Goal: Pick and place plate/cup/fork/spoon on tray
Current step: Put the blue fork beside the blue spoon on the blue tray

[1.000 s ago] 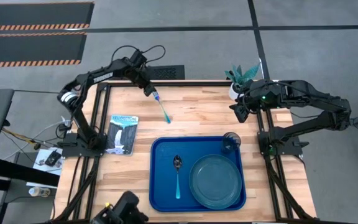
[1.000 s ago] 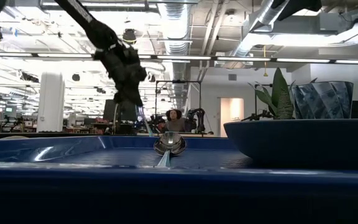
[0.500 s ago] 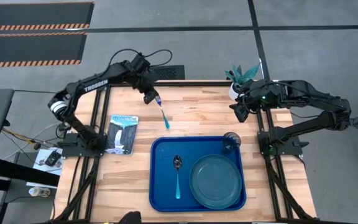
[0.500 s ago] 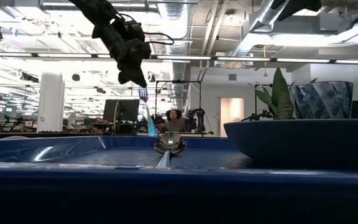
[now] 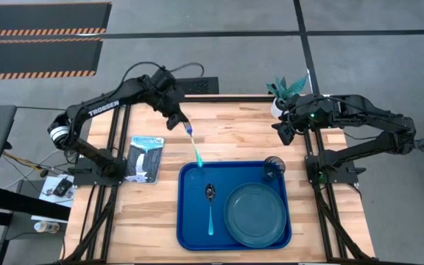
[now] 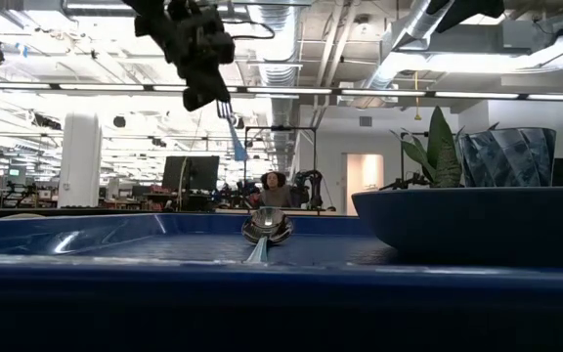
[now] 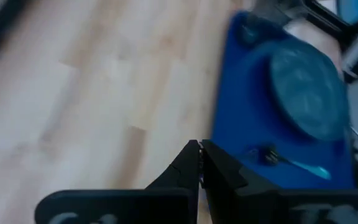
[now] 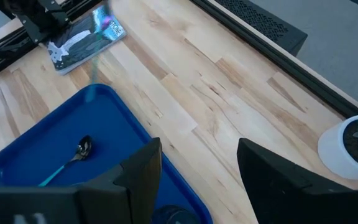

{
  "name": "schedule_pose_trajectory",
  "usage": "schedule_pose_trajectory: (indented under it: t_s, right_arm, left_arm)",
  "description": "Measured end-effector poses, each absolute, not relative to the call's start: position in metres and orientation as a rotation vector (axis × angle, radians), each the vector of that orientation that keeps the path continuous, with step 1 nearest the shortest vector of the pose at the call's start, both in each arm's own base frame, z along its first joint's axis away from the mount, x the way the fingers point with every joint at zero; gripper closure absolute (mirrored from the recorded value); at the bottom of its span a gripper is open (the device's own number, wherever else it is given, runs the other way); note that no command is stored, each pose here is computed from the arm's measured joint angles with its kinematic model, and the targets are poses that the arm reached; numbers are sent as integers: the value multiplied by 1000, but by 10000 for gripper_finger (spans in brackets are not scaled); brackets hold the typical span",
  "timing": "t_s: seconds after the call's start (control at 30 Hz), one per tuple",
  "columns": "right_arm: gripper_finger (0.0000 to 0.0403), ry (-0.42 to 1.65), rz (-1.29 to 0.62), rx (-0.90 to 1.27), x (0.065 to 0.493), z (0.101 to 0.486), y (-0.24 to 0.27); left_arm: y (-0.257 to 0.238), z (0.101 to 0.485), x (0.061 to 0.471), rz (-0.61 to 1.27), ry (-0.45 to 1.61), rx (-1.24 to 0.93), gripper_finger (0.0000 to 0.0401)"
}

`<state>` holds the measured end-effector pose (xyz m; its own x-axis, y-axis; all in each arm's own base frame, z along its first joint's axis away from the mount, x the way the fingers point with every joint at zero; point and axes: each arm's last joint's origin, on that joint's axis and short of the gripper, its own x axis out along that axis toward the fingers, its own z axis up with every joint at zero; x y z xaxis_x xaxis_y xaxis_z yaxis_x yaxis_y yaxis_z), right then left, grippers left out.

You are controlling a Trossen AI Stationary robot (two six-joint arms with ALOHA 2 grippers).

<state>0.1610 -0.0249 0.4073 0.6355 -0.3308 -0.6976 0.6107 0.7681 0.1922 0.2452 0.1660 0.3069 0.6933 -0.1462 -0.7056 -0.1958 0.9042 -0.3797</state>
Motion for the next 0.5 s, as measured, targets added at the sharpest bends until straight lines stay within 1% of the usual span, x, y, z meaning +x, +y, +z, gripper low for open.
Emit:
schedule_pose_trajectory:
  t_s: [0.13, 0.23, 0.37, 0.5]
  right_arm:
    - [171, 693, -558, 439, 161, 407, -25]
    - [171, 694, -558, 439, 161, 407, -25]
    - [171, 694, -558, 438, 161, 407, -25]
    - [171, 698, -551, 422, 161, 407, -25]
  left_arm:
    - [133, 306, 258, -74, 879, -459, 401]
    - [104, 303, 271, -153, 917, -423, 401]
    - [66, 289, 284, -205, 972, -418, 401]
    - [34, 272, 294, -254, 954, -438, 401]
